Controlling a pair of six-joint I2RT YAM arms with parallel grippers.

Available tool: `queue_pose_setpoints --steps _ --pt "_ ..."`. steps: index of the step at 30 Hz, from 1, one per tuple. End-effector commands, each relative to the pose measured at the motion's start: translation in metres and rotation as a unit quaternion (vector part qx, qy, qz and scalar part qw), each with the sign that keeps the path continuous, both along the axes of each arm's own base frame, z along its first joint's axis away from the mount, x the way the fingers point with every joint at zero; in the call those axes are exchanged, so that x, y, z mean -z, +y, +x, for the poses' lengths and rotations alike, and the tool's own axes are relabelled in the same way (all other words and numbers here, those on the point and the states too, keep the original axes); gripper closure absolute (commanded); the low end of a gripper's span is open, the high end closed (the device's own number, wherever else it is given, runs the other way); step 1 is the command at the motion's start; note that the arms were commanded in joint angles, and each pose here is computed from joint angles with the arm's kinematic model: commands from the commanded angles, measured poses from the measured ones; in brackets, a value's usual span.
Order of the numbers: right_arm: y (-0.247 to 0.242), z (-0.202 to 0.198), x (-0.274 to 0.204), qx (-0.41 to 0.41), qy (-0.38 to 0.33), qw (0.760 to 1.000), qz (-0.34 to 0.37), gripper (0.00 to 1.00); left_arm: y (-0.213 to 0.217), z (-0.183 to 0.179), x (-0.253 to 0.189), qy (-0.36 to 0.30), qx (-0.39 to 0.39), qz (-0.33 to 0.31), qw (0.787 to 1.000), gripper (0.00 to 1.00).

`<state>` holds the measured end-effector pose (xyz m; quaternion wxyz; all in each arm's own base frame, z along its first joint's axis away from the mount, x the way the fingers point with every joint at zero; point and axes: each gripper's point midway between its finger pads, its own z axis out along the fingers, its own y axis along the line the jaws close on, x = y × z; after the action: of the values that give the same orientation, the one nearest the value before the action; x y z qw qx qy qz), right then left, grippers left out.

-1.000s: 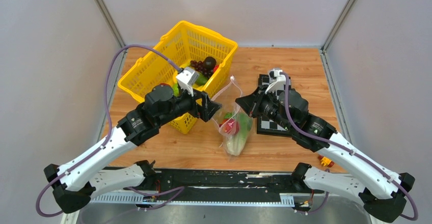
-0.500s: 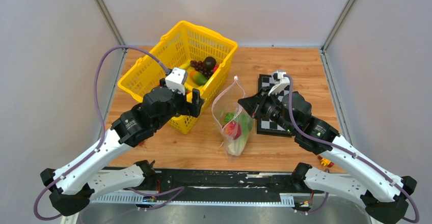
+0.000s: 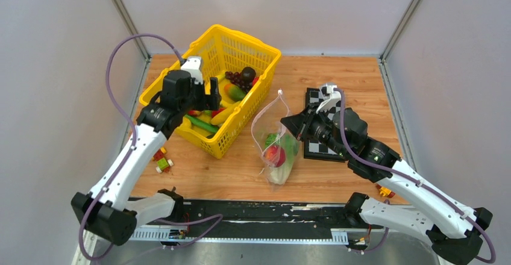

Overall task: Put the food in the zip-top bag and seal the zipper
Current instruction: Pick up the fake fruit from the bin.

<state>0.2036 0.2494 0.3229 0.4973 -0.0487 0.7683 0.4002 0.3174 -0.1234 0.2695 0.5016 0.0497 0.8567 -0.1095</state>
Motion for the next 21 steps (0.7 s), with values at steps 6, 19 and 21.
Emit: queue_pose_setpoints --steps 6,19,21 --pt "0.004 -0.001 -0.014 -0.009 -0.015 1.0 0.015 1.0 -0.024 0.052 0.038 0.064 0.104 0.022 0.992 0.0" --pt "0.004 -0.003 -0.015 -0.015 -0.016 1.0 0.013 1.0 -0.026 0.084 0.128 0.134 0.094 -0.044 0.986 0.01" --pt "0.004 -0.004 -0.016 -0.017 -0.016 1.0 0.014 1.0 -0.026 0.085 0.146 0.158 0.094 -0.045 0.982 0.02"
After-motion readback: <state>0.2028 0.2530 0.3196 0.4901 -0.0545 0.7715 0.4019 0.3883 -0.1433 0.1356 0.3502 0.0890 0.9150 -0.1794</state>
